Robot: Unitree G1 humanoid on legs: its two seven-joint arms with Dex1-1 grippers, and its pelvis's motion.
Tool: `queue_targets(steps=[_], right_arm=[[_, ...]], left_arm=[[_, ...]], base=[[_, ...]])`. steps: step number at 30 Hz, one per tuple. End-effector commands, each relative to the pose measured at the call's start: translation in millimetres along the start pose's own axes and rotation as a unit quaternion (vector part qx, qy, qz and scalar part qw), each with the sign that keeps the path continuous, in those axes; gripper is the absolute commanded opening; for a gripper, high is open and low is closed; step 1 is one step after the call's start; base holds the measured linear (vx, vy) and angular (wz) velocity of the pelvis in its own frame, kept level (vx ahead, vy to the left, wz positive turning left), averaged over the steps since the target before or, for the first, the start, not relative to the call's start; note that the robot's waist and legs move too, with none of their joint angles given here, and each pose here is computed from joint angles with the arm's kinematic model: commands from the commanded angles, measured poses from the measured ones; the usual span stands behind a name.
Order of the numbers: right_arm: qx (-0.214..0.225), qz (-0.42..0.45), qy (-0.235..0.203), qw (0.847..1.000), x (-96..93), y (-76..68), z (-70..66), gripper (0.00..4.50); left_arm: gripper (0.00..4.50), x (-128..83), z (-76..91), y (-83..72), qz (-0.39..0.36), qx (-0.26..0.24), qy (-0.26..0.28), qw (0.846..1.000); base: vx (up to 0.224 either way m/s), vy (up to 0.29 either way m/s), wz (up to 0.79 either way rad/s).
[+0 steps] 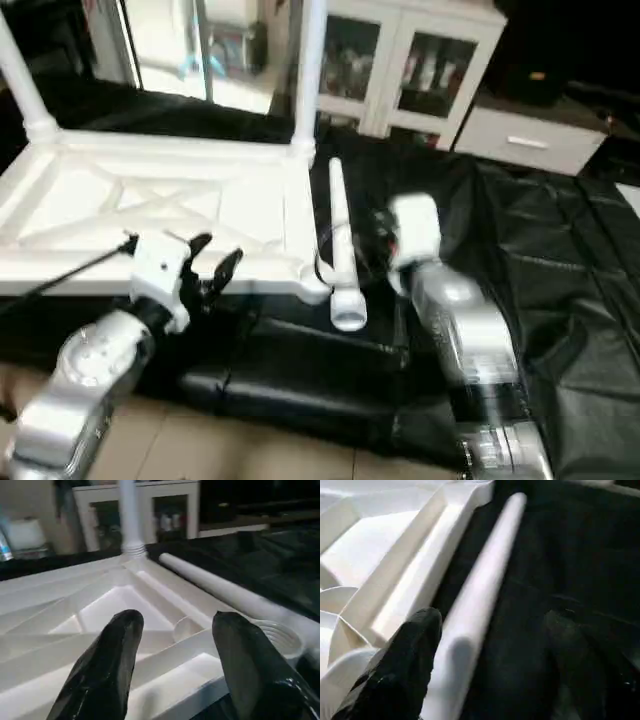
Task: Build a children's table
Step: Pick table leg
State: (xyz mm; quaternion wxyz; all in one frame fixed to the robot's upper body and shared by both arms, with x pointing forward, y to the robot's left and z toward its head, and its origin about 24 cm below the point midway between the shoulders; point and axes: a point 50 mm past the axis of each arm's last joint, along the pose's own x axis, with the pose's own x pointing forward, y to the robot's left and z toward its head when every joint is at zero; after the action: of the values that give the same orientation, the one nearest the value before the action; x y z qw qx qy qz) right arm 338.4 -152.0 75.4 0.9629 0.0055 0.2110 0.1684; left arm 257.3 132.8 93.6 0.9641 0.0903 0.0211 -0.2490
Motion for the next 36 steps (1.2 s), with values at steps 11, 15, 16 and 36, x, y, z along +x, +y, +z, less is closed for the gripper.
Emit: queue_targets(steps=[11, 15, 16, 36], right_arm=[[-0.052, -0.029, 0.115, 0.992, 42.6, -14.3, 25.2, 4.31], [-0.072, -0.040, 0.147, 0.986, 43.1, -16.3, 19.1, 4.31], [-0.067, -0.041, 0.151, 0.985, 43.1, -16.6, 17.8, 4.31], [0.066, -0.029, 0.212, 0.975, 34.9, -28.9, -26.1, 3.51]], left_arm=[[2.68, -19.4, 35.6, -13.4, -0.287, 0.055, 0.034, 0.956], [2.68, -20.3, 41.0, -14.4, -0.288, 0.056, 0.028, 0.955], [2.68, -20.8, 41.7, -15.0, -0.289, 0.053, 0.027, 0.956], [2.68, -22.6, 43.0, -15.7, -0.301, 0.049, 0.049, 0.951]], base=[[0.000, 0.000, 0.00], [0.000, 0.000, 0.00], [0.000, 0.000, 0.00], [0.000, 0.000, 0.00]])
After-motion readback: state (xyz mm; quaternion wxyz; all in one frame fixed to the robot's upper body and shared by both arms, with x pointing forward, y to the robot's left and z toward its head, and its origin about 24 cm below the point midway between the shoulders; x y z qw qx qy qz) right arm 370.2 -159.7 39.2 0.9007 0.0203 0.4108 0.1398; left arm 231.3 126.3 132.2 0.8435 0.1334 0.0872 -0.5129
